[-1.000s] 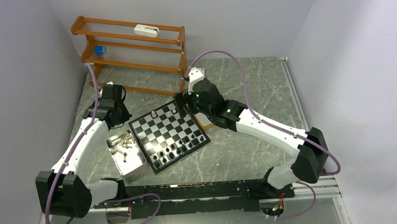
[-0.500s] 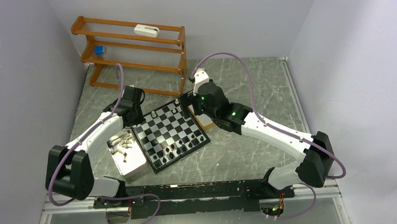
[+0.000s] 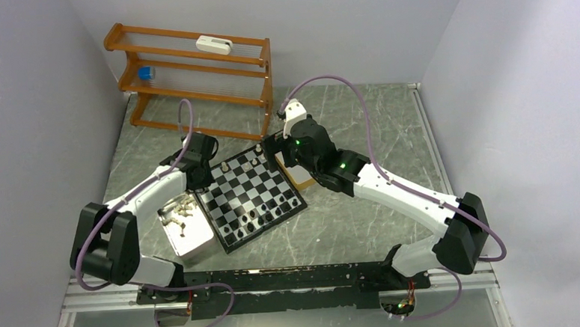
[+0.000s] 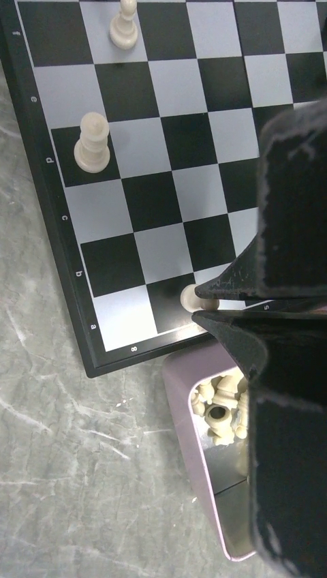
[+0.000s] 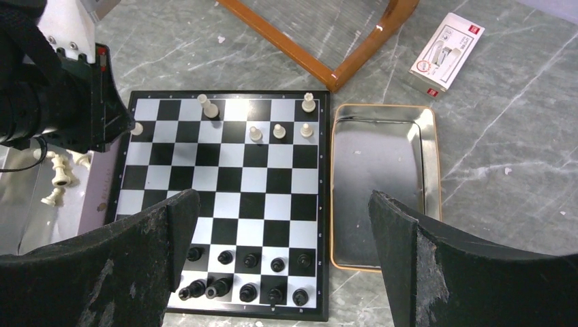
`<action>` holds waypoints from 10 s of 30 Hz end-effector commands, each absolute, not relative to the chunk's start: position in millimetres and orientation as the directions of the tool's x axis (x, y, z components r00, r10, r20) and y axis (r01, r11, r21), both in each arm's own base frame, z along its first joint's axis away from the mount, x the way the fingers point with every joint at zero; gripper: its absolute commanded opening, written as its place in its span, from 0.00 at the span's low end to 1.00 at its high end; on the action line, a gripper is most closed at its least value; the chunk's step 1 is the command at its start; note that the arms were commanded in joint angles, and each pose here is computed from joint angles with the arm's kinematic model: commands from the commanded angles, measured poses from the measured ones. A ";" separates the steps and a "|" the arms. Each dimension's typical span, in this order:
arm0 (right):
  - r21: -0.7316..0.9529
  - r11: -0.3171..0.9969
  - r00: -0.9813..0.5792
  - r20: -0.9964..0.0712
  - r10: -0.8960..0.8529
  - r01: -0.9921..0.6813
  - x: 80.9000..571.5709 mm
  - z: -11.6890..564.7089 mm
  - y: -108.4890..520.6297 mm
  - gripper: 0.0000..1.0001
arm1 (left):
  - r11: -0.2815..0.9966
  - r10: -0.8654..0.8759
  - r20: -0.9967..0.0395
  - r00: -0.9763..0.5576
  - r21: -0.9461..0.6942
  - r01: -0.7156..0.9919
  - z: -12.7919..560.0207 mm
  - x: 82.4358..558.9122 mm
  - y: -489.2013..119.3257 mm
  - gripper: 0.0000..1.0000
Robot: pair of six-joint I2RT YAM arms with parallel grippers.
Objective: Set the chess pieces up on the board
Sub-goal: Place the chess piece on the chessboard, then pick up the chess piece from the storage box, then place the chess piece on the chessboard.
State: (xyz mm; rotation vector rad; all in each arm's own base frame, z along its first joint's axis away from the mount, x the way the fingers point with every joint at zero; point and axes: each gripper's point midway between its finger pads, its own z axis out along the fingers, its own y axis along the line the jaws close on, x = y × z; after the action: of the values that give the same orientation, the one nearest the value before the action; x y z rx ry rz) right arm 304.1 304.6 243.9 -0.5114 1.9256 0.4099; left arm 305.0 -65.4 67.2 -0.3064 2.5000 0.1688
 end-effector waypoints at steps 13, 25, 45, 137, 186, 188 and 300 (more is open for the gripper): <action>0.060 0.854 -0.311 -0.943 -0.122 -0.516 309.4 265.2 304.0 1.00 | 0.955 -0.197 -0.592 -0.782 0.063 -0.289 50.7 310.7 -65.4 0.09; 0.054 0.854 -0.308 -0.943 -0.127 -0.517 310.5 265.1 304.7 1.00 | 0.956 -0.191 -0.576 -0.795 0.074 -0.283 46.8 311.8 -66.5 0.19; 0.060 0.848 -0.313 -0.941 -0.128 -0.527 310.1 264.0 308.0 1.00 | 0.957 -0.183 -0.608 -0.772 0.069 -0.281 68.9 320.3 -66.5 0.29; 0.134 0.827 -0.299 -0.953 -0.043 -0.545 299.0 280.8 303.3 1.00 | 0.611 -0.755 -0.374 -0.539 -0.105 -0.784 18.7 205.2 9.8 0.13; 0.714 0.234 -0.751 -0.626 -0.210 -0.660 256.4 232.4 411.3 0.44 | 0.579 -0.036 -0.911 -0.410 -0.353 0.735 210.4 241.8 -201.2 0.14; 0.719 0.234 -0.756 -0.618 -0.215 -0.655 256.4 229.7 412.2 0.43 | 0.573 -0.039 -0.915 -0.402 -0.350 0.741 212.2 240.6 -201.6 0.14; -0.003 0.667 -0.275 -0.909 -0.312 -0.745 385.4 62.7 467.1 0.20 | 0.947 -0.271 -0.946 -0.177 -0.228 -0.228 258.5 233.8 -5.6 0.99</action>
State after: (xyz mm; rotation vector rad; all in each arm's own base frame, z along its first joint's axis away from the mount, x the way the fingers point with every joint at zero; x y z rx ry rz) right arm 383.6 469.5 68.4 -0.8291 1.8448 0.5739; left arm 235.2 -5.3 251.3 -0.3763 1.7798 -0.0309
